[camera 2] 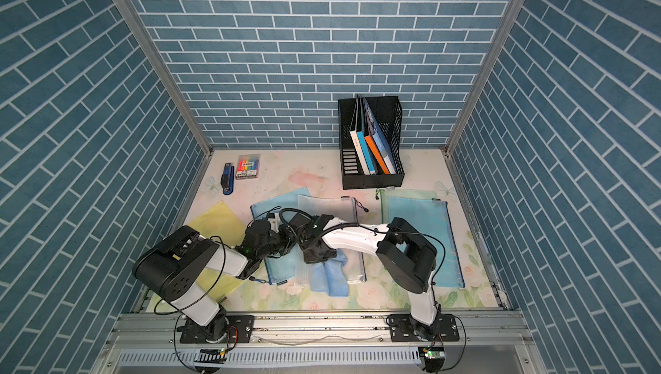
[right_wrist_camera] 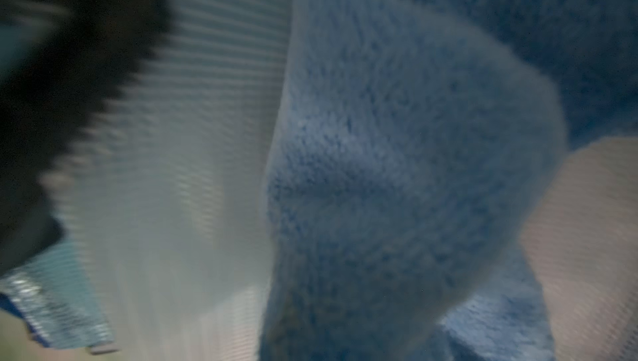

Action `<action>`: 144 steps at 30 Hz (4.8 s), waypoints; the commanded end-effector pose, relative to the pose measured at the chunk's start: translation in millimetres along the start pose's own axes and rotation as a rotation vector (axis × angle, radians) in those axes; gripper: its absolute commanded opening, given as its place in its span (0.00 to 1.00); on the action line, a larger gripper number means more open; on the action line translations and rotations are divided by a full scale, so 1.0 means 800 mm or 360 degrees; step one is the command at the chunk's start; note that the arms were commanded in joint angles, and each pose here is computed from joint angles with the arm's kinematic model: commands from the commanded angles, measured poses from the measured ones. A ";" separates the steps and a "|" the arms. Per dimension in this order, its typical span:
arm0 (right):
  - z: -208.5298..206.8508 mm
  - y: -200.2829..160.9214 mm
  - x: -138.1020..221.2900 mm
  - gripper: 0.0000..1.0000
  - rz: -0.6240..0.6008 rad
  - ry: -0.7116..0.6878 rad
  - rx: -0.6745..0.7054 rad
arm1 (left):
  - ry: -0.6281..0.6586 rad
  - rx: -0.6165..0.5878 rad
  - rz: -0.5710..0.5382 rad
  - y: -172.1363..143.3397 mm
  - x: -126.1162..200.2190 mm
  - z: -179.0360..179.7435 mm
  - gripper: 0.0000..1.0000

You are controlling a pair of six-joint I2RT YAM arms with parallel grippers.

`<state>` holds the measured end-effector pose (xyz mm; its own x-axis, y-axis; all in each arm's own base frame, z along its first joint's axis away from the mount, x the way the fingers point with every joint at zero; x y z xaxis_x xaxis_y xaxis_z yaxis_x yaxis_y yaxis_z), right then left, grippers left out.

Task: Wipe the document bag
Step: Wipe the dirt from the document bag, then pick up the document bag from the center of the board, then place the document bag, then move the document bag to the center of the board.

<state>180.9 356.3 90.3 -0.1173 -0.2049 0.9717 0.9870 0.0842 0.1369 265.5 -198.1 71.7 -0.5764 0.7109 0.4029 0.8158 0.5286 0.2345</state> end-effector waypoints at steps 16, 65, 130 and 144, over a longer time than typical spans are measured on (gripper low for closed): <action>-0.196 0.037 0.052 0.00 -0.0046 -0.0300 -0.0303 | -0.0035 -0.0106 0.0024 0.014 0.004 -0.020 0.00; -0.332 -0.050 0.472 0.00 -0.1274 -0.0261 -0.0628 | -0.1286 -0.0402 0.0689 -0.169 -0.191 -0.478 0.00; -0.234 0.032 0.332 0.00 -0.0836 -0.0021 -0.0394 | 0.0565 -0.0704 0.0009 -0.003 -0.060 -0.109 0.94; -0.098 0.072 0.190 0.00 -0.0431 0.0101 -0.0100 | 0.0814 -0.0452 -0.0131 0.082 0.093 0.017 0.79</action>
<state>222.5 223.7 232.9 -0.3834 -0.2105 0.8993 0.9236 -0.0778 0.3755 290.7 -111.8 125.8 -0.6748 0.3051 0.6719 0.7272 0.4299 0.5351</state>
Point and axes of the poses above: each gripper's point midway between its finger pads, its own x axis back along the fingers, its own z axis along the line the jaws close on, y = z × x, the point moved 5 cm from there along x, back along the fingers, and after that the axes turned 10 degrees about -x, right-handed, at the moved point
